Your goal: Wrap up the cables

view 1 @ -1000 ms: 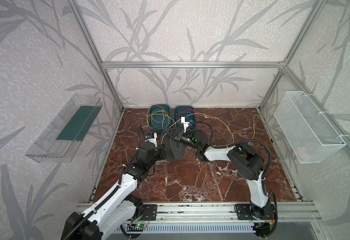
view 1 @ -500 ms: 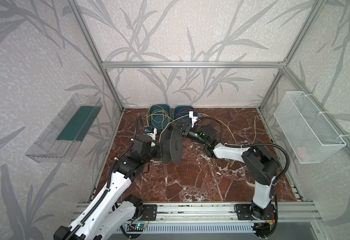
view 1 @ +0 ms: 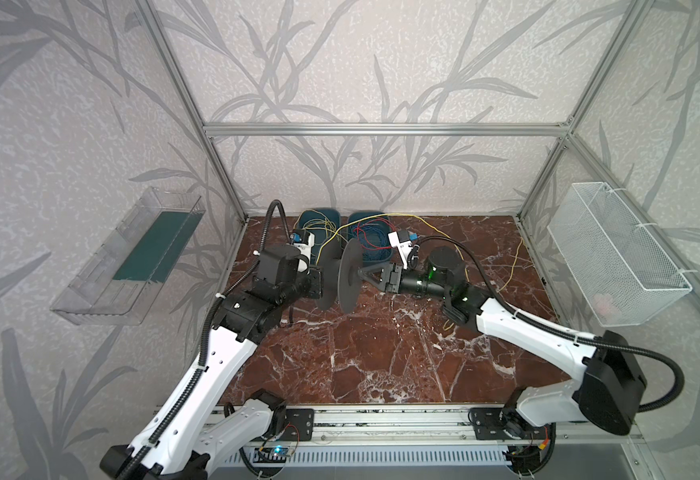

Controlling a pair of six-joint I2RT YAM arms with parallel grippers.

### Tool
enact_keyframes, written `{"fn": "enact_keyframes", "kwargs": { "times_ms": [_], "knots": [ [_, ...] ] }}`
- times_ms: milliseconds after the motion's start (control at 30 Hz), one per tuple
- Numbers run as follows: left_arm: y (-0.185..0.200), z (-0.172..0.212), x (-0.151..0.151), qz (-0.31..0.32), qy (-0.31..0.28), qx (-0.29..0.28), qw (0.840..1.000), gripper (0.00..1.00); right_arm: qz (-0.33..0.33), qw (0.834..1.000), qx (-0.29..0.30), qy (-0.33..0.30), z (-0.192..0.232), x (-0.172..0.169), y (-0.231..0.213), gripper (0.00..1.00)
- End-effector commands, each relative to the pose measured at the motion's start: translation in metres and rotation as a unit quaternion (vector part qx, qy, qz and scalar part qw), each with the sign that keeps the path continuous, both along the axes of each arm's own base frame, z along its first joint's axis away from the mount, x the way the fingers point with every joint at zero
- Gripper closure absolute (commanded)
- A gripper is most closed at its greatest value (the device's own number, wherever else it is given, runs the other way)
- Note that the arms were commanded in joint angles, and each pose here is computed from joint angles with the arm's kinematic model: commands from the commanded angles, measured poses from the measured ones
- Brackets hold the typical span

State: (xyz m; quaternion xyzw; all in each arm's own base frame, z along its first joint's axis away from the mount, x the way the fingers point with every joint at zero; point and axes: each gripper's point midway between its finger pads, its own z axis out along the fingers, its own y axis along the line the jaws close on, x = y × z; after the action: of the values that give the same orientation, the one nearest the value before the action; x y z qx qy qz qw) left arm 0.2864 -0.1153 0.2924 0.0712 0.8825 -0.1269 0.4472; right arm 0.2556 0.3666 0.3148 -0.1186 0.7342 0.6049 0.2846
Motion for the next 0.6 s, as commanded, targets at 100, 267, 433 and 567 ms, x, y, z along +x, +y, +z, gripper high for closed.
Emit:
{"fn": "enact_keyframes", "kwargs": {
  "times_ms": [100, 267, 433, 567],
  "knots": [
    [0.003, 0.02, -0.002, -0.012, -0.027, 0.02, 0.999, 1.0, 0.011, 0.993, -0.097, -0.064, 0.005, -0.03, -0.035, 0.43],
    [0.009, 0.027, -0.006, -0.014, -0.034, 0.04, 0.999, 1.0, -0.079, 0.942, -0.254, -0.204, 0.024, -0.013, -0.09, 0.52],
    [0.013, 0.046, -0.011, -0.014, -0.056, 0.043, 0.997, 1.0, -0.243, 0.845, -0.385, -0.28, 0.027, 0.028, -0.164, 0.51],
    [0.014, 0.06, -0.014, -0.02, -0.067, 0.05, 0.996, 1.0, -0.328, 0.814, -0.417, -0.238, 0.007, 0.056, -0.223, 0.38]
  ]
}}
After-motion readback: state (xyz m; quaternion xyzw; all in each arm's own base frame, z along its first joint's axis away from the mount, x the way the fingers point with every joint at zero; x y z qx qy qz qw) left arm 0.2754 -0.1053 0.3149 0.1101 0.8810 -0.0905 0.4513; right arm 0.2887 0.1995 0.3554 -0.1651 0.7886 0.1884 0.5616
